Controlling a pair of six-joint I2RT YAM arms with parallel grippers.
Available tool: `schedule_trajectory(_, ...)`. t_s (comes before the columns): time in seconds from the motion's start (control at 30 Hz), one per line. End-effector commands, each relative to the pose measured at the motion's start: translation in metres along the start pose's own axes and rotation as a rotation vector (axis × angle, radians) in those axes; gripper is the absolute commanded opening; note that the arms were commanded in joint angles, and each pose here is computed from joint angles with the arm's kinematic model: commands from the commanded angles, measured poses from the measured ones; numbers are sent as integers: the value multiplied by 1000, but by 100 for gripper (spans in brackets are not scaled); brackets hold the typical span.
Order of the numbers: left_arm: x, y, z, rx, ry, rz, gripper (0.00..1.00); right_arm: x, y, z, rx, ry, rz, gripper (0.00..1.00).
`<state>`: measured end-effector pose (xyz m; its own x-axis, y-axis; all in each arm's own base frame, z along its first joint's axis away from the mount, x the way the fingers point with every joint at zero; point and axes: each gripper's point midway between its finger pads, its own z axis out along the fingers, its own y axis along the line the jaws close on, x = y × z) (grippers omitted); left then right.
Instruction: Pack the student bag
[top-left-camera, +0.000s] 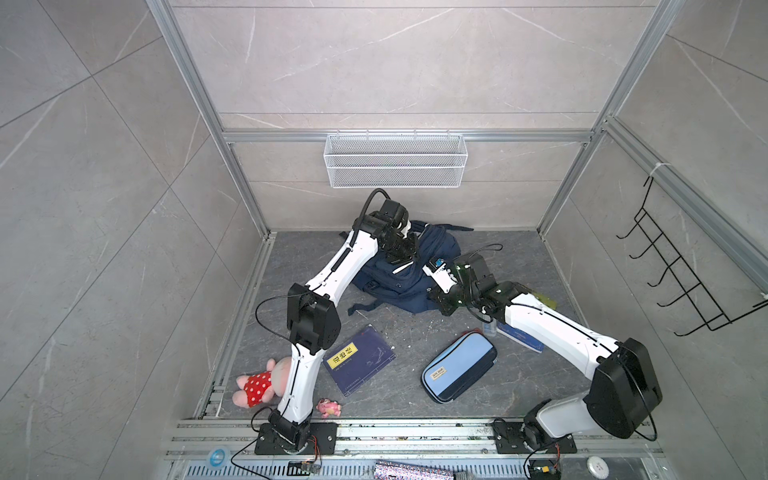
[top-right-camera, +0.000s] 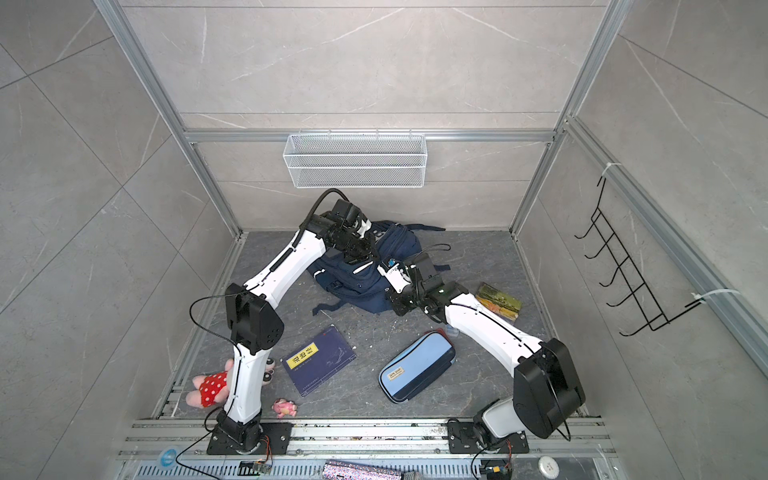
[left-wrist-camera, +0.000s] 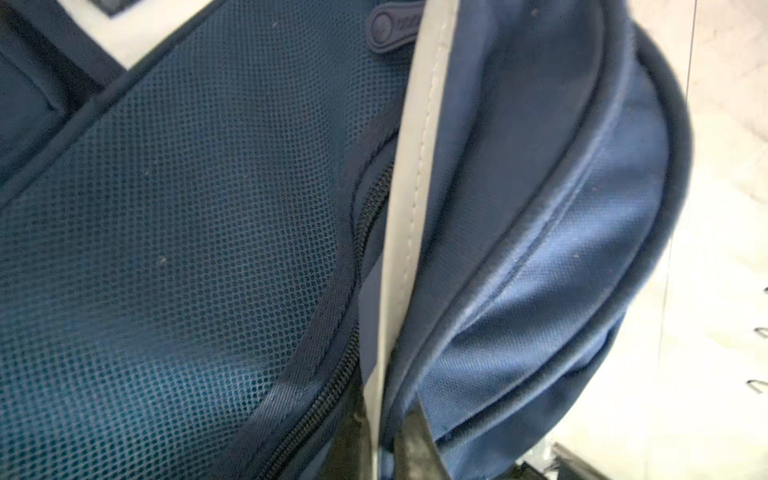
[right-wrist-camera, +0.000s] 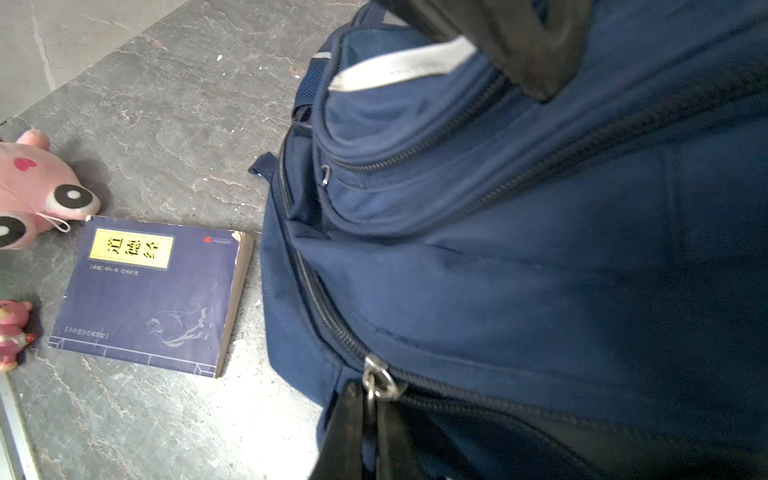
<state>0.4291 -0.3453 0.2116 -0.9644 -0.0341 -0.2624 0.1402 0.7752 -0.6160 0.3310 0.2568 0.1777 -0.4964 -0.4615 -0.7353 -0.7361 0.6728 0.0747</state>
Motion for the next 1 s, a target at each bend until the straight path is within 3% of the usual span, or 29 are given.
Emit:
schedule_trajectory(0.0,-58,-78,-55,295,-257,-28,0,10,36,11,-144,11,90,0)
schedule_trajectory(0.17,-74,-92,-92,343,-332,-62,0,38,22,10,-62,32,186,0)
schedule_trajectory(0.3,-78,-94,-108,330,-372,-58,0,52,3,3,27,77,181,0)
schedule_trajectory(0.43,-70,-89,-113,304,-363,-72,0,56,-24,-6,132,116,177,0)
schedule_trajectory(0.6,-52,-83,-124,288,-346,-92,0,54,-69,-23,235,111,303,0)
schedule_trajectory(0.77,-46,-72,-105,283,-306,-111,0,36,-85,-19,226,50,313,0)
schedule_trajectory(0.9,-54,-50,-63,191,-242,-1,0,24,-100,1,188,13,333,0)
schedule_trajectory(0.97,-55,-37,-40,157,-211,68,18,19,-105,13,167,-3,337,0)
